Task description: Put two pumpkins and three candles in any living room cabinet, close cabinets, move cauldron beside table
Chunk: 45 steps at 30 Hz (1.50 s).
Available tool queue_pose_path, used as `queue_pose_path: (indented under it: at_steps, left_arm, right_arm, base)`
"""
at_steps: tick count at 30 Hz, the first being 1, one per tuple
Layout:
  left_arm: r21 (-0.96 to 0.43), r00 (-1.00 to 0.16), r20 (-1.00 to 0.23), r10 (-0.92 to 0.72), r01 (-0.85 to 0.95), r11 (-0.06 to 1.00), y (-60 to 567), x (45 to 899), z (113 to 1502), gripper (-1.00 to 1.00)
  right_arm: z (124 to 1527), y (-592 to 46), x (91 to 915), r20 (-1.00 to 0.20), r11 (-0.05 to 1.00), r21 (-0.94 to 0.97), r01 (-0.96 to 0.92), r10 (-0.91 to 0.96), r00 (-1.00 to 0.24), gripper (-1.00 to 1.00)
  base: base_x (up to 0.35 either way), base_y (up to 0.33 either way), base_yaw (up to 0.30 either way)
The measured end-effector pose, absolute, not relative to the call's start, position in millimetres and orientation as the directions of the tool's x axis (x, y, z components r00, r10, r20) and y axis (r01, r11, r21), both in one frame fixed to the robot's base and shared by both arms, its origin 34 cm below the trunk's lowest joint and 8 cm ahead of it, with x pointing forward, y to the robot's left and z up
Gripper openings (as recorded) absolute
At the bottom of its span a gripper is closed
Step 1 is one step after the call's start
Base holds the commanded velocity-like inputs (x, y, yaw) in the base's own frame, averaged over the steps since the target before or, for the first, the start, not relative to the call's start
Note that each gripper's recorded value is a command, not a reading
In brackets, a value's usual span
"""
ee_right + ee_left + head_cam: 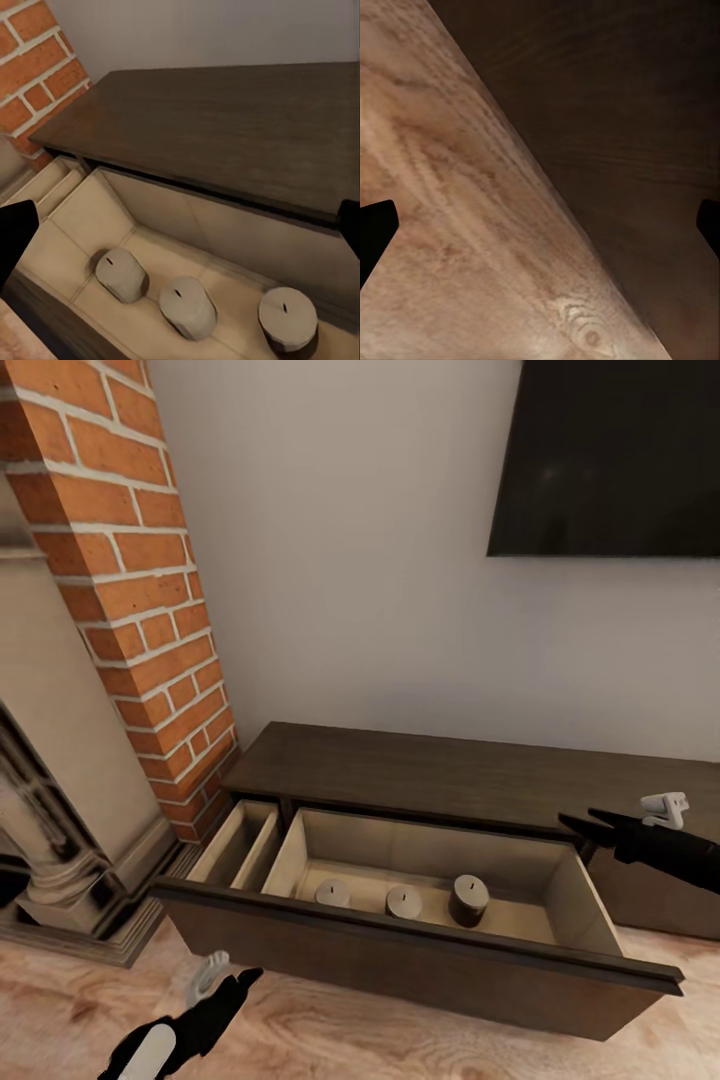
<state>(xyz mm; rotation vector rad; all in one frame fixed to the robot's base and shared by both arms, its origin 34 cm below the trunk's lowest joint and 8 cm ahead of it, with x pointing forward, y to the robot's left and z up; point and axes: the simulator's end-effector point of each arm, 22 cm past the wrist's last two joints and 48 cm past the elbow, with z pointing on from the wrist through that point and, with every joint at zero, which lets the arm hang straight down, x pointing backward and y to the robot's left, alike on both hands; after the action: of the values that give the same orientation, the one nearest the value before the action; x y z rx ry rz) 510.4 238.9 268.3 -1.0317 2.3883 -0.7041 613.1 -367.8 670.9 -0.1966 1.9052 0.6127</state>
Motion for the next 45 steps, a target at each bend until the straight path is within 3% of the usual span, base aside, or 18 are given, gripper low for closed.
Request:
queue_pose_path:
  at_steps: [31, 45]
  left_arm:
    - [-0.629, -0.606, -0.150, -0.781, -0.551, 0.549, 209.5, 547.9, 285.5, 1.00]
    - [-0.625, -0.612, -0.163, -0.774, -0.543, 0.561, 210.9, 547.9, 285.4, 1.00]
  right_arm:
    - [729.5, -384.2, 590.0, -0.938, 0.860, 0.277, -0.429, 0.145, -0.314, 1.00]
    - [730.6, -385.2, 589.5, -0.940, 0.861, 0.273, -0.430, 0.142, -0.312, 1.00]
  base:
    - [0.001, 0.000, 0.000]
    - [0.279, -0.103, 0.000]
